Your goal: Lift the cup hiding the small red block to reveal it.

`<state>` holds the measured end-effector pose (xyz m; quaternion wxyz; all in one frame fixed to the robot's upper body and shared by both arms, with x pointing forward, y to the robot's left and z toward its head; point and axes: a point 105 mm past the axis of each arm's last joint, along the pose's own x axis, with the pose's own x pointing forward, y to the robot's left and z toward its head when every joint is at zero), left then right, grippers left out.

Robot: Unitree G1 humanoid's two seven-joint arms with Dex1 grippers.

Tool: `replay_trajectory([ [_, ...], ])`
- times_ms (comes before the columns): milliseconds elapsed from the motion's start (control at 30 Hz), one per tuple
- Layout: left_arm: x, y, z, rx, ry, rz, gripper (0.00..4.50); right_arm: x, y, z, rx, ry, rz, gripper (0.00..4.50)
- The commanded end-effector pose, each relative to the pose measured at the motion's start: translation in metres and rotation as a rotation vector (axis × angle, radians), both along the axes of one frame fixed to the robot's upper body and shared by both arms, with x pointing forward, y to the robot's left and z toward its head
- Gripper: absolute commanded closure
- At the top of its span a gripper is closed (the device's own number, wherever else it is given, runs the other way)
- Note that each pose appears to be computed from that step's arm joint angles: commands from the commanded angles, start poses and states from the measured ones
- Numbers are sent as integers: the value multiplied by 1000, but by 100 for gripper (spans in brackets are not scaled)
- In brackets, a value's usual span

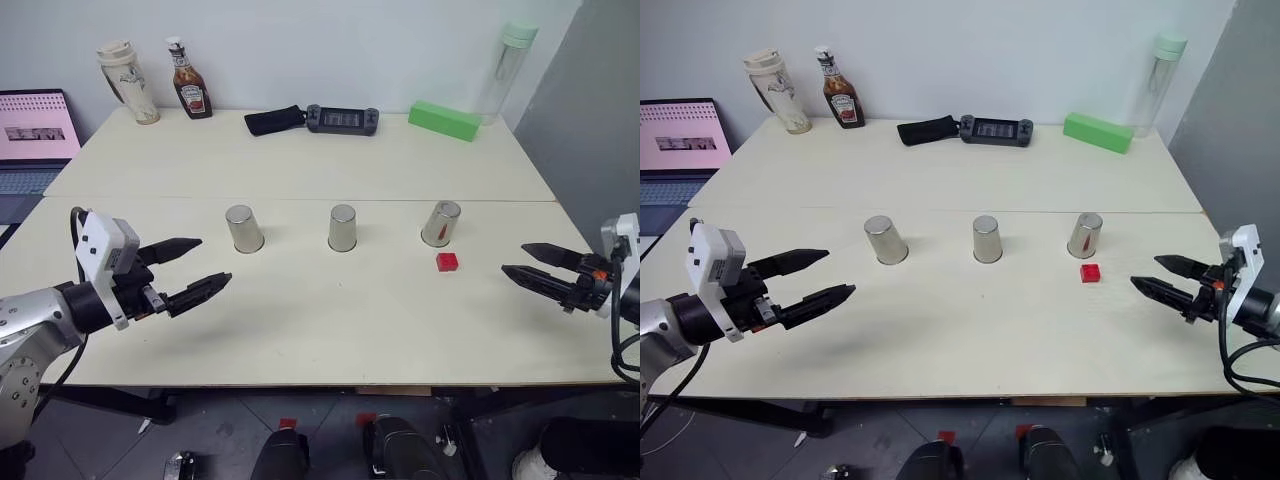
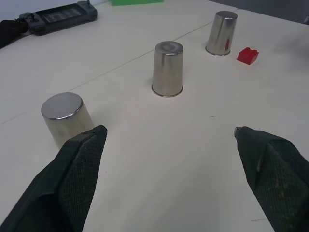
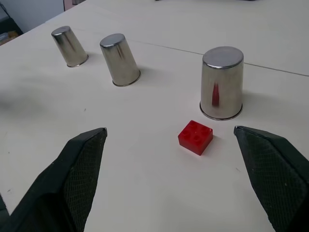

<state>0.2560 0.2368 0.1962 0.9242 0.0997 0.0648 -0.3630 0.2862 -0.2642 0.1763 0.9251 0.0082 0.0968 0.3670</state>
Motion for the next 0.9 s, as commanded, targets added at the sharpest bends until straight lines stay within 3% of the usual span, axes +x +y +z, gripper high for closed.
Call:
replay_trajectory([
  [33,0,2,6,19,-27,5,0,2,3,17,-6,-67,13,3],
  [900,2,3,5,35,-28,2,0,7,9,15,4,-63,24,3],
])
